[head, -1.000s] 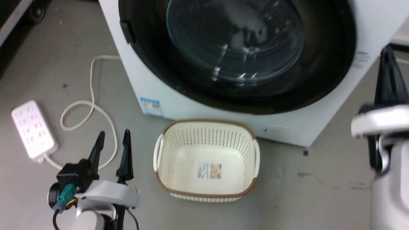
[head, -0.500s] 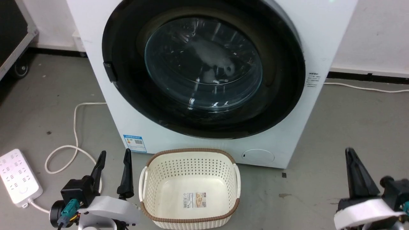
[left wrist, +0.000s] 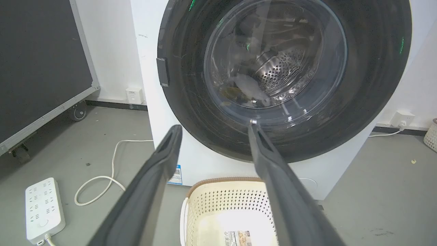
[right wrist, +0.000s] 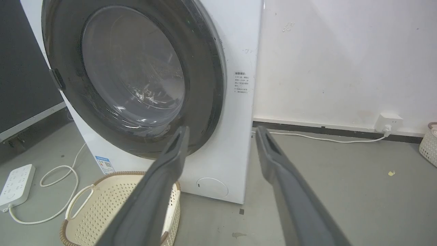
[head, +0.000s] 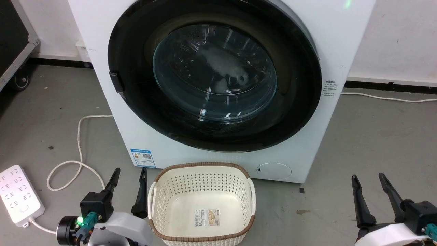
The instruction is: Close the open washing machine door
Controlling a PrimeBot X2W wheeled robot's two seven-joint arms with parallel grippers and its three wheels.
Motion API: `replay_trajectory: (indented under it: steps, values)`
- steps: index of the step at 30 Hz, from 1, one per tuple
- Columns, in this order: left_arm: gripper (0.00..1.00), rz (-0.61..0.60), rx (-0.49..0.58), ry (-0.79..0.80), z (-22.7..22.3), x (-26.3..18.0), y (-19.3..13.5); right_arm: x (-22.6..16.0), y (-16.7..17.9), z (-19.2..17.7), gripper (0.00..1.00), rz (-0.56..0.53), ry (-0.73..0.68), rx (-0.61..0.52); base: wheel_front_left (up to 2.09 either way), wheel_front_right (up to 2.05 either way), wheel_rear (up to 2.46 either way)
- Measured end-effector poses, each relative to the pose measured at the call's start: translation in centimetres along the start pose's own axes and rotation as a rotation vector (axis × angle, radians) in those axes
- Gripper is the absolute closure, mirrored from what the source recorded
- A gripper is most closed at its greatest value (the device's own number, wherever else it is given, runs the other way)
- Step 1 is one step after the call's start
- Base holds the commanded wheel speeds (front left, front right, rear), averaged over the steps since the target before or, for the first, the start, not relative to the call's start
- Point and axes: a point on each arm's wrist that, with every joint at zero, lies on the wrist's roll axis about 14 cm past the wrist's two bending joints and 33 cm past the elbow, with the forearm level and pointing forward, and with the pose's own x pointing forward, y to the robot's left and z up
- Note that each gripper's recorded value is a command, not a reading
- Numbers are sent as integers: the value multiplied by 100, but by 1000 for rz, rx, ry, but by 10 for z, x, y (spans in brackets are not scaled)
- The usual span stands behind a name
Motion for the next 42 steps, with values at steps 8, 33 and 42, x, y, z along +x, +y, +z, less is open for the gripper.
replay_trajectory:
  steps: [8, 33, 42]
  values:
    - [0, 8, 21, 23, -3, -1, 2, 0, 0, -1, 0, 1, 12, -2, 0, 0, 0]
    - [100, 24, 10, 33, -4, 0, 4, 2, 9, -4, 100, 25, 24, 2, 0, 0, 0]
    - [100, 24, 15, 28, -1, 0, 3, 3, 14, -6, 100, 41, 38, -1, 0, 0, 0]
